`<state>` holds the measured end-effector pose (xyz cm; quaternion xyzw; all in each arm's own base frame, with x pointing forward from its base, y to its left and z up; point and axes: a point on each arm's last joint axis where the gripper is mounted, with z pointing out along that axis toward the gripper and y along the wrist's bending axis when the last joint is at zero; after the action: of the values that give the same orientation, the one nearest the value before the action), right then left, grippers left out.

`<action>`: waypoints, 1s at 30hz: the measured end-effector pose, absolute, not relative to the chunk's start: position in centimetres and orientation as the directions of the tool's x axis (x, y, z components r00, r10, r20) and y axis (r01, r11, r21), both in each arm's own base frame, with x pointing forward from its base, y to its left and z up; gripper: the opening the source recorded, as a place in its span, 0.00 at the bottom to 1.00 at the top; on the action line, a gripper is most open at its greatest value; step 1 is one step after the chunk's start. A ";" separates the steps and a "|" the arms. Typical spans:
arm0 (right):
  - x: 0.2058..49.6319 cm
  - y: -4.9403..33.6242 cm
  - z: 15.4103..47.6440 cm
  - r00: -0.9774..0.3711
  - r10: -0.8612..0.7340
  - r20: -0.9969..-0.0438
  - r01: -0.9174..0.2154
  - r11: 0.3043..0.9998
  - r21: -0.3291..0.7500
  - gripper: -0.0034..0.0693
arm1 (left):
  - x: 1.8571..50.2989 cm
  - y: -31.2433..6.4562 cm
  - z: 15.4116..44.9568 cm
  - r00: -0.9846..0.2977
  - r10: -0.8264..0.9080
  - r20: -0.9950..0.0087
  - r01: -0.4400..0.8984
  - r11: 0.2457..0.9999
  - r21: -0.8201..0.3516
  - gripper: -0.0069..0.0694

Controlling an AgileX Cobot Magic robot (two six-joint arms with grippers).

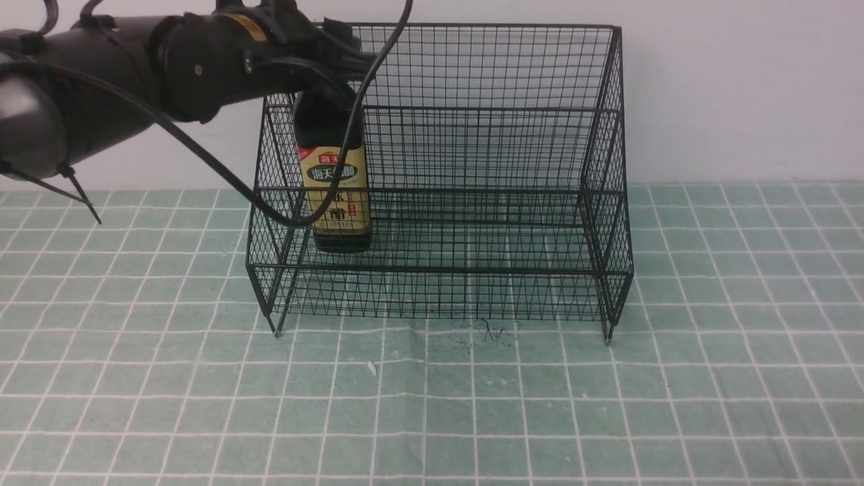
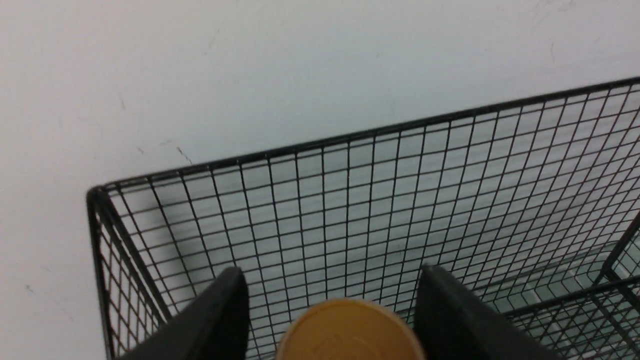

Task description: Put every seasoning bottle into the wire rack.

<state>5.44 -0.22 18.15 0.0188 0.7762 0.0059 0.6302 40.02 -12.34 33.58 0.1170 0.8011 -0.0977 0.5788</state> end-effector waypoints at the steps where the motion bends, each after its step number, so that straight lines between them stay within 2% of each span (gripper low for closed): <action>1: 5.4 -0.2 18.2 -0.205 0.037 -0.978 0.022 0.999 0.033 0.03 | 39.7 -12.3 34.1 -0.290 0.077 -0.954 0.303 0.953 -0.016 0.62; 9: 5.4 -0.2 18.2 -0.205 0.038 -0.978 0.022 0.999 0.034 0.03 | 37.0 -11.5 37.8 -0.253 0.115 -0.961 0.325 0.945 0.028 0.62; 12: 5.4 -0.2 18.2 -0.205 0.038 -0.978 0.022 0.999 0.034 0.03 | 35.4 -11.1 39.2 -0.262 0.152 -0.953 0.337 0.940 0.057 0.57; 15: 5.4 -0.2 18.2 -0.205 0.038 -0.978 0.022 0.999 0.034 0.03 | 33.8 -10.5 40.3 -0.284 0.206 -0.936 0.348 0.932 0.099 0.49; 20: 5.4 -0.2 18.2 -0.205 0.038 -0.978 0.022 0.999 0.034 0.03 | 29.1 -9.0 42.3 -0.408 0.280 -0.869 0.365 0.923 0.126 0.19; 21: 5.4 -0.2 18.2 -0.205 0.038 -0.978 0.022 0.999 0.034 0.03 | 28.9 -8.9 42.4 -0.412 0.281 -0.867 0.366 0.922 0.125 0.18; 22: 5.4 -0.2 18.2 -0.205 0.038 -0.978 0.022 0.999 0.034 0.03 | 27.4 -8.5 43.0 -0.442 0.283 -0.851 0.368 0.923 0.115 0.12; 25: 5.4 -0.2 18.2 -0.205 0.038 -0.978 0.022 0.999 0.035 0.03 | 24.6 -7.7 44.0 -0.464 0.273 -0.843 0.370 0.924 0.096 0.09; 30: 5.4 -0.2 18.2 -0.205 0.038 -0.978 0.022 0.999 0.035 0.03 | 20.6 -6.7 43.8 -0.470 0.205 -0.859 0.360 0.933 0.025 0.08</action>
<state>5.44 -0.22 18.15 0.0195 0.7762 0.0064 0.6302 20.59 -6.74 43.83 0.1653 0.8537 -0.0796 0.4874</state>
